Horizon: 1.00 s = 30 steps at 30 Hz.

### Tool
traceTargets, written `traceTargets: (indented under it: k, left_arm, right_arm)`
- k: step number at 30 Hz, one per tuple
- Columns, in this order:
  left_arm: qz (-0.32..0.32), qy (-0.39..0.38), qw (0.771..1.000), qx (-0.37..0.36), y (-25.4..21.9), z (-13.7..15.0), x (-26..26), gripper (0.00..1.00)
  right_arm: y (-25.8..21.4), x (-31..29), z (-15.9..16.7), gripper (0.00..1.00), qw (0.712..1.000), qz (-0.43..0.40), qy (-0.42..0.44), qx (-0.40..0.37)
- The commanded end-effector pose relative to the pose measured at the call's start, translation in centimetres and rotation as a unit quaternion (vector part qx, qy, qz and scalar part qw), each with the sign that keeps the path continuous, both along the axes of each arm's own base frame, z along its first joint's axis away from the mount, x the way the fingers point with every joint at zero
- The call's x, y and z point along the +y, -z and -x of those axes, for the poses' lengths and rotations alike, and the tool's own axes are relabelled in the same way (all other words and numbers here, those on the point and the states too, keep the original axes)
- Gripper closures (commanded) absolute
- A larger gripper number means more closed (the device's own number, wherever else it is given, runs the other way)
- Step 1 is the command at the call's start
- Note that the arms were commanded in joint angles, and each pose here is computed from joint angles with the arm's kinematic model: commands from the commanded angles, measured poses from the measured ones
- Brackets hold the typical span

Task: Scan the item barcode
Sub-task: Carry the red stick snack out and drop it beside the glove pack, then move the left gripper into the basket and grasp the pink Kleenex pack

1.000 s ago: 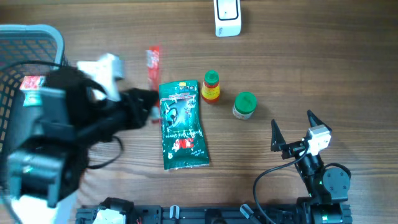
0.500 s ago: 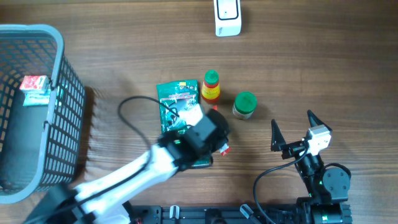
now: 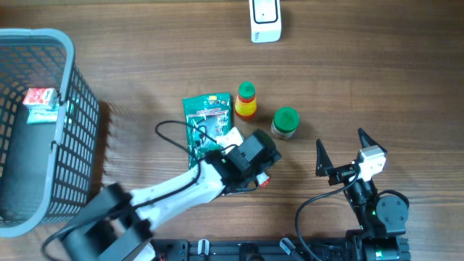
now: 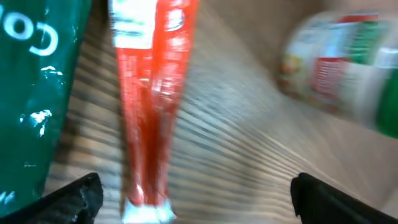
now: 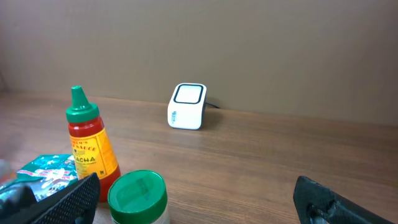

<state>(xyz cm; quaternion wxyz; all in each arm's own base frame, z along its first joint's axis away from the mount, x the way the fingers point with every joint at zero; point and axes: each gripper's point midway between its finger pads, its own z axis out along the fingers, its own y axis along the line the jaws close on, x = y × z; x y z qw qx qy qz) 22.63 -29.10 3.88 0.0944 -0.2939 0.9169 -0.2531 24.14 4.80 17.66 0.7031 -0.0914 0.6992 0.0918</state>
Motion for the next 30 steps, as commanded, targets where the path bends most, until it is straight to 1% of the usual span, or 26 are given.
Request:
traceTargets:
  k: [1, 3, 5, 6, 9, 10, 11, 14, 17, 20, 22, 23, 25, 28, 30]
  left_arm:
    - [-0.006, 0.050, 0.990, -0.133, -7.2, -2.2, 0.5, 0.00]
    - [-0.021, 0.056, 0.979, -0.196, -10.9, -3.1, 1.6, 0.00]
    - [-0.041, 0.033, 0.966, -0.254, -14.9, -3.8, 3.6, 0.00]
    - [-0.070, 0.015, 0.951, -0.299, -17.7, -4.3, 5.6, 0.00]
    - [-0.140, 0.006, 0.920, -0.367, -22.3, -4.7, 9.5, 0.00]
    - [-0.187, -0.013, 0.898, -0.398, -25.6, -5.2, 12.8, 0.00]
    - [-0.221, -0.037, 0.882, -0.415, -28.6, -5.9, 15.9, 0.00]
    - [-0.259, -0.102, 0.861, -0.425, -33.2, -7.0, 21.5, 0.00]
    - [-0.289, -0.212, 0.837, -0.414, -37.3, -7.2, 28.9, 0.00]
    - [-0.308, -0.282, 0.820, -0.390, -38.4, -7.0, 34.4, 0.00]
    - [-0.314, -0.320, 0.815, -0.366, -37.8, -7.0, 38.0, 0.00]
    - [-0.312, -0.331, 0.817, -0.353, -37.2, -7.1, 39.4, 0.00]
    - [-0.285, -0.357, 0.833, -0.311, -34.8, -7.5, 43.4, 0.00]
    - [-0.243, -0.376, 0.851, -0.273, -31.7, -8.7, 47.5, 0.00]
    - [-0.230, -0.395, 0.859, -0.232, -28.6, -9.4, 50.6, 0.00]
  right_arm:
    - [-0.2, 0.0, 0.0, 0.00, 1.000, 0.004, 0.001, -0.006]
    - [-0.2, 0.0, 0.0, 0.00, 1.000, 0.004, 0.001, -0.006]
    - [-0.2, 0.0, 0.0, 0.00, 1.000, 0.004, 0.001, -0.006]
    - [-0.2, 0.0, 0.0, 0.00, 1.000, 0.004, 0.001, -0.006]
    - [-0.2, 0.0, 0.0, 0.00, 1.000, 0.004, 0.001, -0.006]
    - [-0.2, 0.0, 0.0, 0.00, 1.000, 0.004, 0.001, -0.006]
    - [-0.2, 0.0, 0.0, 0.00, 1.000, 0.004, 0.001, -0.006]
    - [-0.2, 0.0, 0.0, 0.00, 1.000, 0.004, 0.001, -0.006]
    - [-0.2, 0.0, 0.0, 0.00, 1.000, 0.004, 0.001, -0.006]
    - [-0.2, 0.0, 0.0, 0.00, 1.000, 0.004, 0.001, -0.006]
    - [-0.2, 0.0, 0.0, 0.00, 1.000, 0.004, 0.001, -0.006]
    - [-0.2, 0.0, 0.0, 0.00, 1.000, 0.004, 0.001, -0.006]
    - [-0.2, 0.0, 0.0, 0.00, 1.000, 0.004, 0.001, -0.006]
    - [-0.2, 0.0, 0.0, 0.00, 1.000, 0.004, 0.001, -0.006]
    - [-0.2, 0.0, 0.0, 0.00, 1.000, 0.004, 0.001, -0.006]
